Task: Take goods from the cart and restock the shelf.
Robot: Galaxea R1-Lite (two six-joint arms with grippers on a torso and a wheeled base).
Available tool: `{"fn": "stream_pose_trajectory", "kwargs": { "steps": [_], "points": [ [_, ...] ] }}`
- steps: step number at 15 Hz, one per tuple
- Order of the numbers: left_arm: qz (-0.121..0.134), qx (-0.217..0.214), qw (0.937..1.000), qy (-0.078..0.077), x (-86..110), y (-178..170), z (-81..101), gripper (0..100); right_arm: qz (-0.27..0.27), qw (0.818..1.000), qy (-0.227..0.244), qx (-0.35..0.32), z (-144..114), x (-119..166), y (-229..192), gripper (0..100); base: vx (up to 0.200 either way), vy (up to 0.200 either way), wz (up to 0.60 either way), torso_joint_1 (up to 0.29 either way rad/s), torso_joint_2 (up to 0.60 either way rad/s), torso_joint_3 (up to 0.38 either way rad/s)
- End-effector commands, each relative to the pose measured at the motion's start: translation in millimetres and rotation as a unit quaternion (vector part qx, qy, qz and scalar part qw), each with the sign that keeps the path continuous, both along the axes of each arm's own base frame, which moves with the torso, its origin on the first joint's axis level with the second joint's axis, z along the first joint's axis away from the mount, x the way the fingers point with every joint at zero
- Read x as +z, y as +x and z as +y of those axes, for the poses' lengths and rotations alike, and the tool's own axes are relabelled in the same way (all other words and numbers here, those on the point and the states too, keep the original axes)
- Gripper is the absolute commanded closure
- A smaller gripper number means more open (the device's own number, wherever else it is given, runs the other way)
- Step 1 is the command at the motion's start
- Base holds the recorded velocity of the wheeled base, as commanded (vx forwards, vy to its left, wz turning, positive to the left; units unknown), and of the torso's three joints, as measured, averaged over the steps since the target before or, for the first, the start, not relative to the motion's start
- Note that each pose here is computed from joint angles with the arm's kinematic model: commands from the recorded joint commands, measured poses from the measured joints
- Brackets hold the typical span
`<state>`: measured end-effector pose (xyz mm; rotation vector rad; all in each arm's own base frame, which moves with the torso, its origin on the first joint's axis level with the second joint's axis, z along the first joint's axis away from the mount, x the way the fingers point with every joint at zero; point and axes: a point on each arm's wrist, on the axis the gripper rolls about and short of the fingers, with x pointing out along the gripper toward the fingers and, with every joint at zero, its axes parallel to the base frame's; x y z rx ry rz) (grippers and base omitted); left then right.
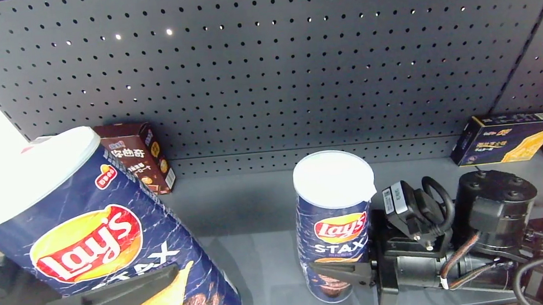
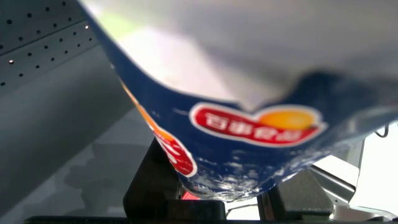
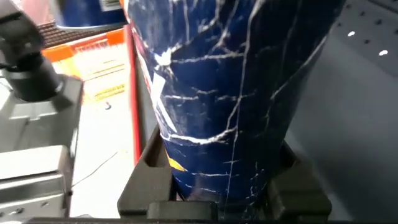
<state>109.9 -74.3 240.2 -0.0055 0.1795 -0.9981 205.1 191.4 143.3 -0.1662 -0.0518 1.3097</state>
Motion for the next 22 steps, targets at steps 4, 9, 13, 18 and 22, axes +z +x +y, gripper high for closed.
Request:
{"fn": "stream_pose_trajectory", "kwargs": {
  "steps": [4, 9, 13, 18, 22],
  "points": [
    [0.001, 0.000, 1.0000, 0.000, -0.7, 0, 0.0, 100, 0.009, 1.000, -0.009, -0.001, 4, -10, 5, 0, 0.000, 0.000, 0.00, 0.000, 0.00, 0.000],
    [0.003, 0.000, 1.0000, 0.002, -2.0, 0, 0.1, 100, -0.009, 1.000, 0.006, -0.019, -19, 7, -14, 0, 0.000, 0.000, 0.00, 0.000, 0.00, 0.000],
    [0.005, -0.002, 1.0000, 0.003, -3.6, 0, -0.1, 100, -0.086, 0.988, 0.062, -0.113, -80, 55, -34, 0, 0.000, 0.000, 0.00, 0.000, 0.00, 0.000],
    [0.002, 0.002, 1.0000, 0.002, -2.5, -1, 0.9, 100, -0.150, 0.940, 0.084, -0.294, -152, 83, -75, 0, 0.000, 0.000, 0.00, 0.000, 0.00, 0.000],
    [-0.006, -0.005, 1.0000, 0.001, 0.2, -2, -0.3, 100, -0.109, 0.868, 0.089, -0.475, -181, 45, -143, 0, 0.000, 0.000, 0.00, 0.000, 0.00, 0.000]
  ]
}}
